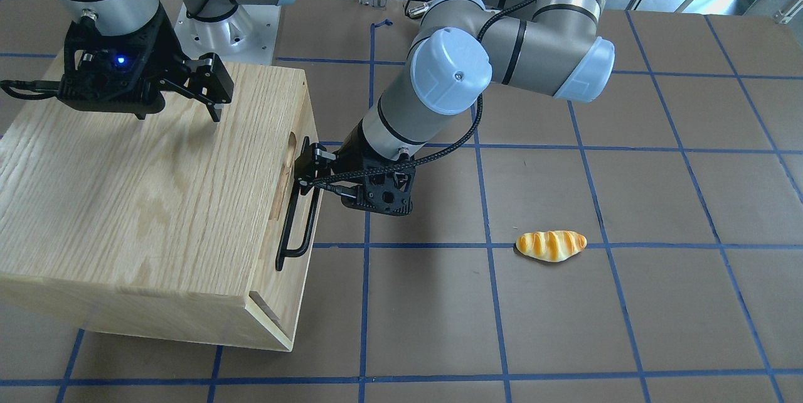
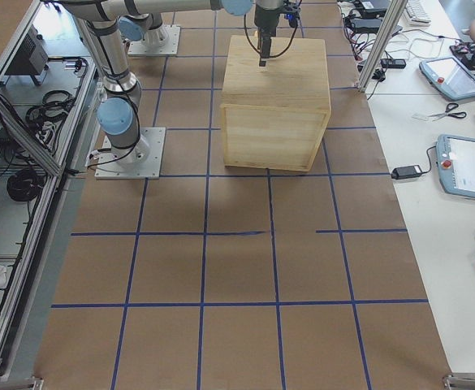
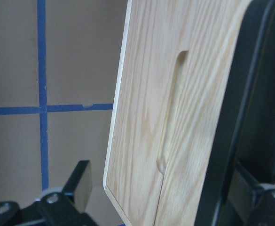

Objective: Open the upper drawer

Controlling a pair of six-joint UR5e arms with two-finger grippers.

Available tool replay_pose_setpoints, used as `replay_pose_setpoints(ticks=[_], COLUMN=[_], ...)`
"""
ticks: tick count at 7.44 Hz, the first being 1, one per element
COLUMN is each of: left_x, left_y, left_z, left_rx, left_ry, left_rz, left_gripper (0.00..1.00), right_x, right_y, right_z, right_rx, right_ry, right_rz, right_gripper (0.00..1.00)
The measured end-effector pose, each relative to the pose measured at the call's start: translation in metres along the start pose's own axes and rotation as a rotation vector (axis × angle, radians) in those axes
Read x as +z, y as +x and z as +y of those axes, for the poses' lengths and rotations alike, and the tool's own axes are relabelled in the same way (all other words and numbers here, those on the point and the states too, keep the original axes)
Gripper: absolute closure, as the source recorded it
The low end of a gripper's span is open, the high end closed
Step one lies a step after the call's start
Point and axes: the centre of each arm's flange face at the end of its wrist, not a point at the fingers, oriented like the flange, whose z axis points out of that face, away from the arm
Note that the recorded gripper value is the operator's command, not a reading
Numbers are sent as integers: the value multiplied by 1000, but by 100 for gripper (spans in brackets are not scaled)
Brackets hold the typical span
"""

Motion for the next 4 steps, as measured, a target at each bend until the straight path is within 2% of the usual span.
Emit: replay_pose_setpoints(ticks=[4], left_x=[-6], left_y=[-8], left_z=[-4], left_rx=[71], left_ry=[20], left_rz=[-37], left_gripper=[0], right_x=[0], right_y=[0], right_z=[0], right_rx=[-1], right_ry=[-1], right_rz=[0], right_gripper=[0])
